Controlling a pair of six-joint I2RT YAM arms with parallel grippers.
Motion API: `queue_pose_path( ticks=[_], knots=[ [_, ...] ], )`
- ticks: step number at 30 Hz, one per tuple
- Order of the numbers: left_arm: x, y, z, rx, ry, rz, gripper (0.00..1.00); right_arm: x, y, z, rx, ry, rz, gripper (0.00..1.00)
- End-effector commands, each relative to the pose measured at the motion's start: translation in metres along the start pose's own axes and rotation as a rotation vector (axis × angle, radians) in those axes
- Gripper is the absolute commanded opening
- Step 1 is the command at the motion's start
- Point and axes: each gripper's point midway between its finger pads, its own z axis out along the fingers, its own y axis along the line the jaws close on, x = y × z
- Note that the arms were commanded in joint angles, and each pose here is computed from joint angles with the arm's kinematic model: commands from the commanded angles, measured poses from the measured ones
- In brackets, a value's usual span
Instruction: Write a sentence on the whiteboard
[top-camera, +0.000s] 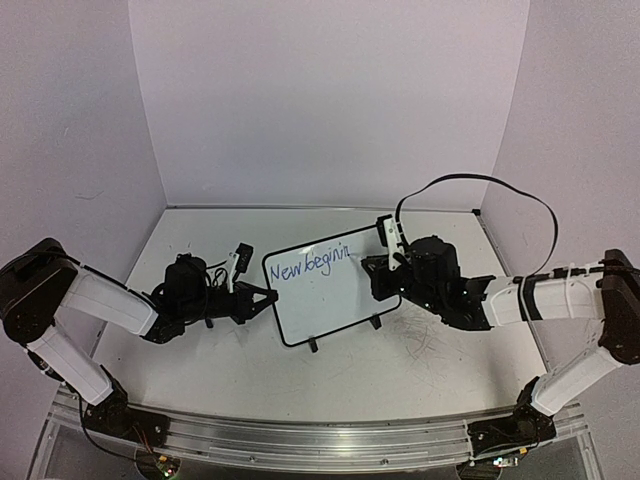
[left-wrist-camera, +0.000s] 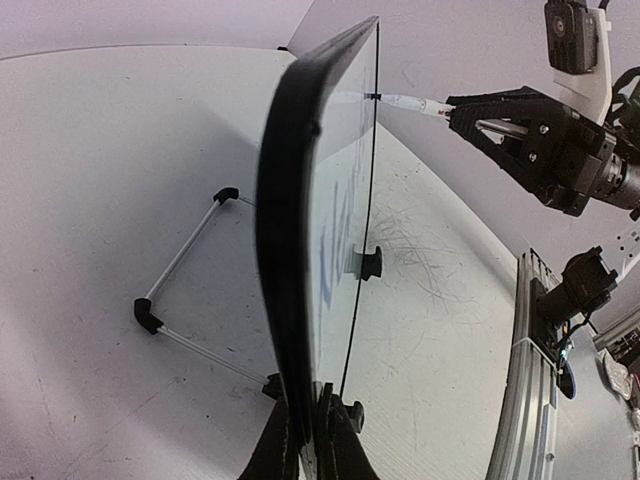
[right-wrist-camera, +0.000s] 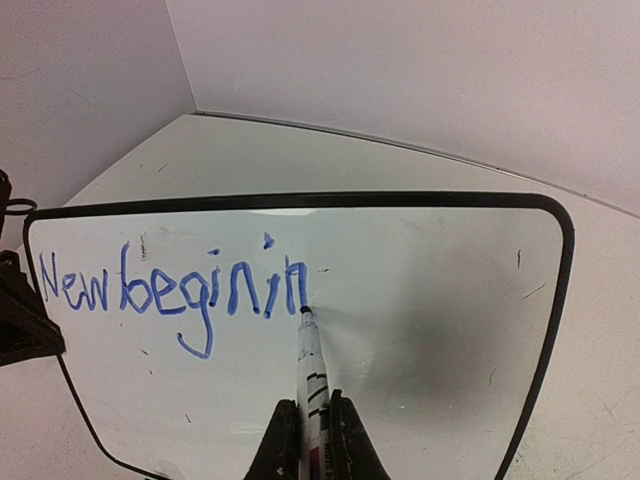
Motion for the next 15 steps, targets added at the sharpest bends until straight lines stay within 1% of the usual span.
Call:
queue_pose_path(
  ticks=[1, 4, 15],
  knots=[
    [0.026, 0.018, -0.006, -0.078, 0.079, -0.005, 0.00, -0.023, -0.001, -0.012, -0.013, -0.054, 0.029, 0.00],
    [0.026, 0.017, -0.005, -0.077, 0.079, -0.005, 0.00, -0.032, -0.005, -0.015, -0.014, -0.078, 0.045, 0.00],
    [0.025, 0.016, -0.006, -0.075, 0.075, -0.001, 0.00, -0.032, -0.011, -0.004, 0.008, -0.075, 0.038, 0.00]
  ],
)
